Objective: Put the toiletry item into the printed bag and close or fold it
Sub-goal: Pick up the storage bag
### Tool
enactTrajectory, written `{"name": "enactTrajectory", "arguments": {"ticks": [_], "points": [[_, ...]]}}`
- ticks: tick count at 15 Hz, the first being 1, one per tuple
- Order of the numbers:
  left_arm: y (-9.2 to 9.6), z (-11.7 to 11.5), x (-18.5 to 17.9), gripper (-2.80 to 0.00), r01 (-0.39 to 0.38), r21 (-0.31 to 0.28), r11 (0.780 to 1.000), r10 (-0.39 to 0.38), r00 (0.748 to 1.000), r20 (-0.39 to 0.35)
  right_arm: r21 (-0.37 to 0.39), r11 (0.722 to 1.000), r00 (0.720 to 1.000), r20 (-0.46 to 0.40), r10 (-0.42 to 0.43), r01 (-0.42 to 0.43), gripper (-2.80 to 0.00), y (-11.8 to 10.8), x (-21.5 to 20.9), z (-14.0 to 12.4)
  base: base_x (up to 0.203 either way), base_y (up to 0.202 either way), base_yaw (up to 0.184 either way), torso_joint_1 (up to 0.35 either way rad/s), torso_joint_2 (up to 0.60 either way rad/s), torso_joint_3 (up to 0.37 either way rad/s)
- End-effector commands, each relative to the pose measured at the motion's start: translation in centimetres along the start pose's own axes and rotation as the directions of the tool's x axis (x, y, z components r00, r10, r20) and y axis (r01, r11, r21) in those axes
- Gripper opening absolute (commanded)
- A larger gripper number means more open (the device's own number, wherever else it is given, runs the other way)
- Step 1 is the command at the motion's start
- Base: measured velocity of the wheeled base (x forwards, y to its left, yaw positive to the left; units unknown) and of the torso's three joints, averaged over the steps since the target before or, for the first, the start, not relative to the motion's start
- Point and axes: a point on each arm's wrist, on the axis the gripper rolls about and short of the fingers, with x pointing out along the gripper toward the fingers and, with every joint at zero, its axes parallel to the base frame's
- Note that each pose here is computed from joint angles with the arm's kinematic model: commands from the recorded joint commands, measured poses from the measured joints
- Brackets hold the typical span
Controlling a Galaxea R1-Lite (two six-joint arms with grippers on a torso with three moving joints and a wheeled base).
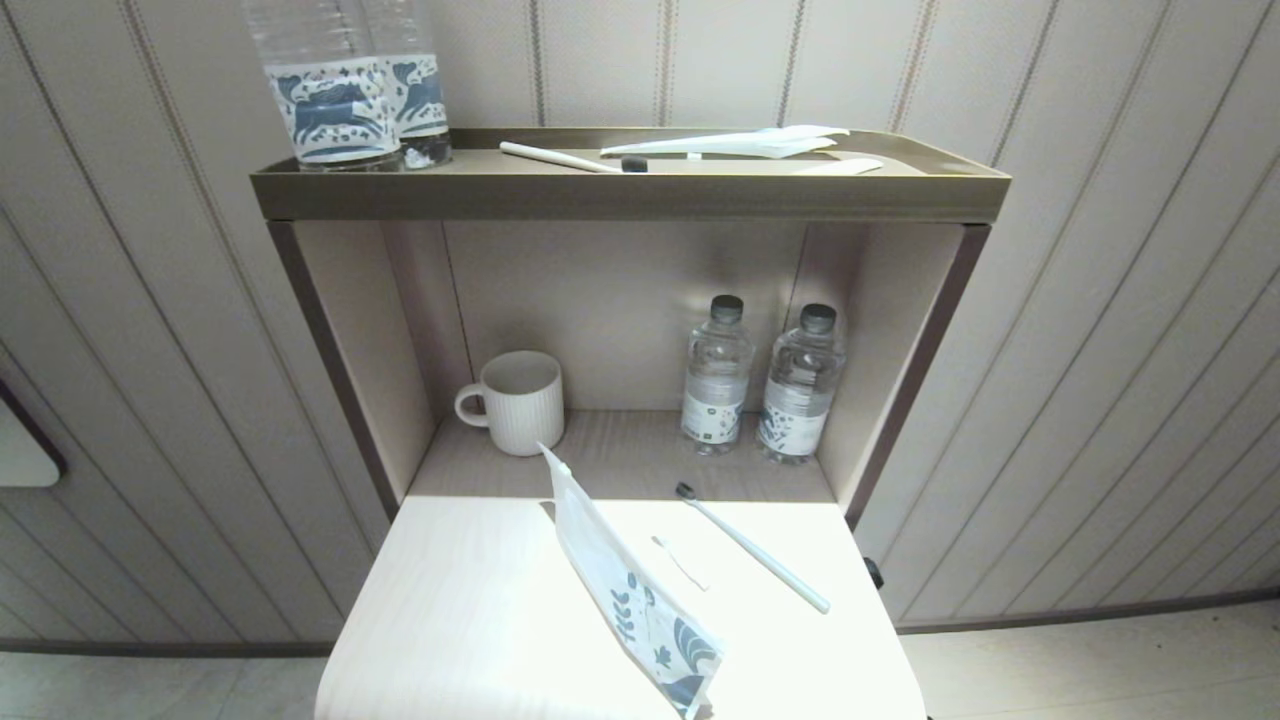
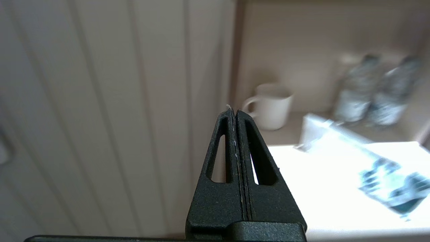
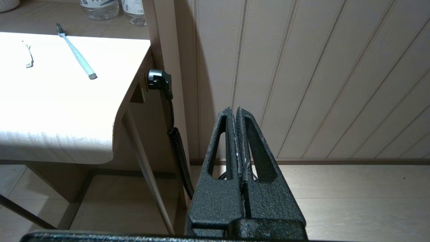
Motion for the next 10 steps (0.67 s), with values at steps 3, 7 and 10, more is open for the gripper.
{"name": "enactTrajectory", "arguments": {"ticks": [3,7,10], "points": [[0.4,6.4,10.8,-2.8,0.141,-0.082,0.987,-0.163,0.895,-0.416,0.0,1.0,1.0,0.0,0.001,-0.001,-2.8,0.0,0.0,0.0,0.0,0.0,0.0,0.0,0.0,0.0],[-4.7,4.8,18.7,-2.8,0.393,-0.23,0.89,-0.418,0.506,-0.754,0.0,1.0,1.0,-0.001,0.001,-0.001,-2.8,0.0,0.0,0.0,0.0,0.0,0.0,0.0,0.0,0.0],[-10.3,2.6,19.8,0.0,0.508,-0.211,0.835,-0.414,0.328,-0.849,0.0,1.0,1.0,0.0,0.001,-0.001,-2.8,0.0,0.0,0.0,0.0,0.0,0.0,0.0,0.0,0.0]]}}
